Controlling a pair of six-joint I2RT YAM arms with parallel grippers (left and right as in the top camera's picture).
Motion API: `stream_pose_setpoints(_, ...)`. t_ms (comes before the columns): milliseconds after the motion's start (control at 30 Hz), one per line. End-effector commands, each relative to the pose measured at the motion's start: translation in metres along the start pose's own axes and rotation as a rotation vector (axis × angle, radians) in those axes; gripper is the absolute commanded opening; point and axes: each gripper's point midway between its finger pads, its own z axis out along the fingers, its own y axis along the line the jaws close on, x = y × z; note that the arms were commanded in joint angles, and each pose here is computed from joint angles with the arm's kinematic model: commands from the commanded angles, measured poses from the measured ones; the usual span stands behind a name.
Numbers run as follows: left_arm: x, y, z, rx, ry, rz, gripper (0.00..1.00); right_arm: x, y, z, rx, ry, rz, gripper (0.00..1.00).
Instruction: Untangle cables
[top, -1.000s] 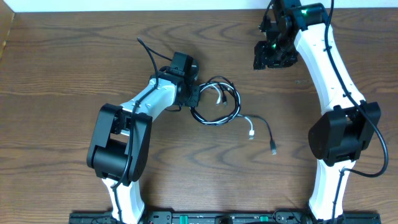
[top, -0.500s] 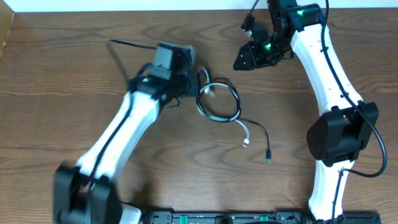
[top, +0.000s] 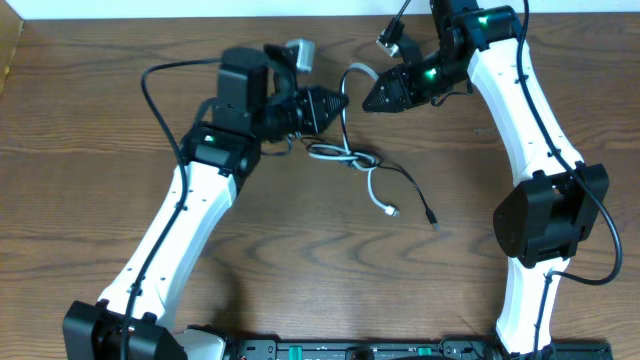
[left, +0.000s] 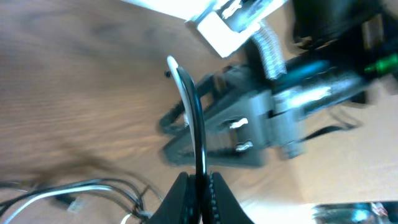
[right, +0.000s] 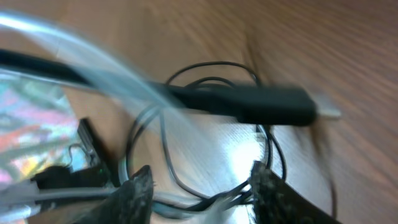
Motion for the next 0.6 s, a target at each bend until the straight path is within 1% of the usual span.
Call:
stream_pose_setpoints(0,-0.014,-0.029,-0.017,0.151,-0.005,-0.076,0.07,0.005,-0.014,-0.006,0.142,0.01,0.099,0.48)
stream_pose_setpoints(100,-0.024,-0.028,-0.022,0.162,-0.034,-0.098,0.07,0.01,-0.013,-0.003,0.16,0.035,0.081,0.47)
stream_pose_setpoints(167,-0.028,-0.027,-0.024,0.163,-0.047,-0.1,0.07,0.013,-0.019,-0.002,0.219,0.052,0.074,0.47)
stream_pose_setpoints(233,-0.031,-0.028,-0.024,0.164,-0.061,-0.089,0.08,0.016,-0.033,-0.004,0.321,0.07,0.063,0.48)
stream_pose_setpoints(267,-0.032,-0.028,-0.024,0.163,-0.065,-0.086,0.07,0.016,-0.035,-0.004,0.332,0.074,0.049,0.48)
stream_pose_setpoints(367,-0.033,-0.029,-0.025,0.163,-0.07,-0.083,0.08,0.017,-0.024,-0.001,0.257,0.091,-0.085,0.47)
stream_pose_setpoints(467,-0.035,-0.026,-0.024,0.153,-0.078,-0.111,0.07,0.025,-0.003,0.003,0.125,0.124,-0.276,0.53)
stream_pose_setpoints(567,-0.039,-0.023,-0.024,0.135,-0.098,-0.166,0.07,0.033,0.015,0.002,0.007,0.135,-0.422,0.55)
